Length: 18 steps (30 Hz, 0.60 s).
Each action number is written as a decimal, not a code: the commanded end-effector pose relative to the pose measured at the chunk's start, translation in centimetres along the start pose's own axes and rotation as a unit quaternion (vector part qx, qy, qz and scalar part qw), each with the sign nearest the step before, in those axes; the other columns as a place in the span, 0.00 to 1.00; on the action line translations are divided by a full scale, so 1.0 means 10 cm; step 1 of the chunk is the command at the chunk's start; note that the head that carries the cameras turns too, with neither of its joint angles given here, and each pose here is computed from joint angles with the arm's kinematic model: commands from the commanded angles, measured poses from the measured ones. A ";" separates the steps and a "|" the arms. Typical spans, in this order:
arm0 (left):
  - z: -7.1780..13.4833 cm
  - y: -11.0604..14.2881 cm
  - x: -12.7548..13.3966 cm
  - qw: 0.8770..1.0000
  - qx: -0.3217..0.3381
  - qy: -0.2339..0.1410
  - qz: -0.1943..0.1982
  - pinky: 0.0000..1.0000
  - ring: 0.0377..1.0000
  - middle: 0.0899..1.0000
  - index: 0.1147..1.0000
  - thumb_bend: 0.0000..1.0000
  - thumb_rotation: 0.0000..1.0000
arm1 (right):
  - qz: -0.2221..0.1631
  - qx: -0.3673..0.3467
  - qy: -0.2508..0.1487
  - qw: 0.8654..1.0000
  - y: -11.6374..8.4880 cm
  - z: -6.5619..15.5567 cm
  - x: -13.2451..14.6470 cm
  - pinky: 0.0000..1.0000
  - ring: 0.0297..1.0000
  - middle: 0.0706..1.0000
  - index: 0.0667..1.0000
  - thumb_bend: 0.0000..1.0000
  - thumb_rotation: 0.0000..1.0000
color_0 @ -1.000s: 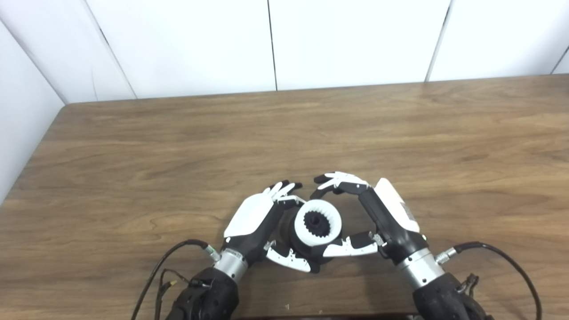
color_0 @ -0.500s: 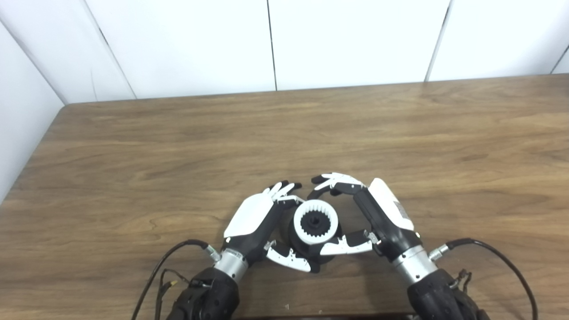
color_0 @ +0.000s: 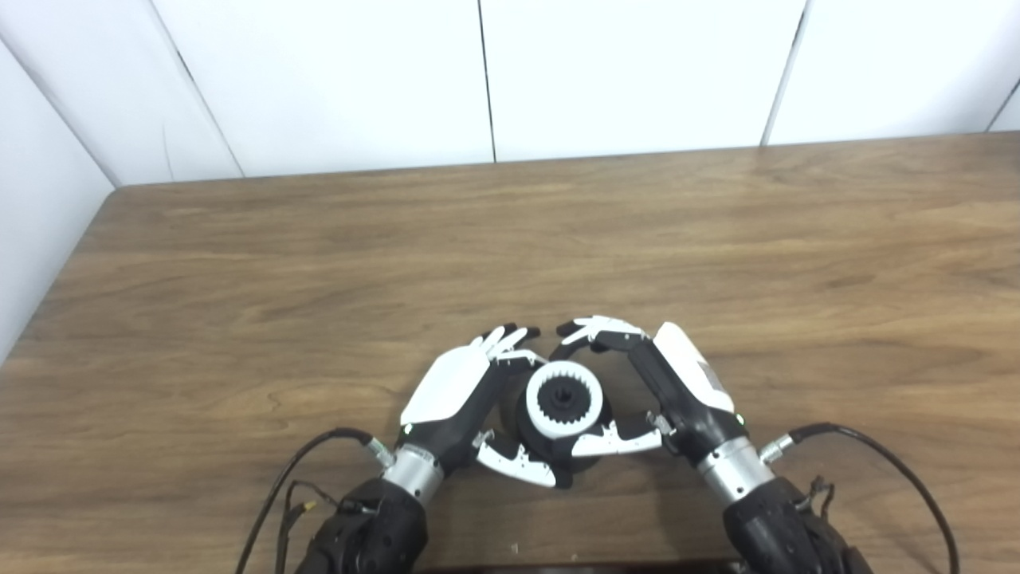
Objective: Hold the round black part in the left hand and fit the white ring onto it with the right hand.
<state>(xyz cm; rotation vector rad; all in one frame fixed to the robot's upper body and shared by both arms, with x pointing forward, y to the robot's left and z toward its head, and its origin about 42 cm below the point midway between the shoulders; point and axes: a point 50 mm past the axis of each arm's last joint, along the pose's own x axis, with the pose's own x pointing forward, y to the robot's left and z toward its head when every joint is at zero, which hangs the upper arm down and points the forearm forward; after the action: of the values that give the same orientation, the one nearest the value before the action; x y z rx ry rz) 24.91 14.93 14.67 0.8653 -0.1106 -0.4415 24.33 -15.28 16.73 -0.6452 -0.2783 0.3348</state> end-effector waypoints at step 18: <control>0.01 0.11 0.00 0.999 0.018 -0.021 0.020 1.00 1.00 0.94 0.54 0.92 0.28 | 0.105 -0.071 0.033 0.991 -0.16 0.01 0.04 0.81 0.95 0.96 0.89 0.99 0.62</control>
<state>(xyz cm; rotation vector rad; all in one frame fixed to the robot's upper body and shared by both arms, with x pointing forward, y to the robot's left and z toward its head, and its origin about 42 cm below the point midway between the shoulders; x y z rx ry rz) 24.87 15.28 14.70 0.8744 -0.1195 -0.4448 24.87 -16.50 17.09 -0.8208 -0.1550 0.4786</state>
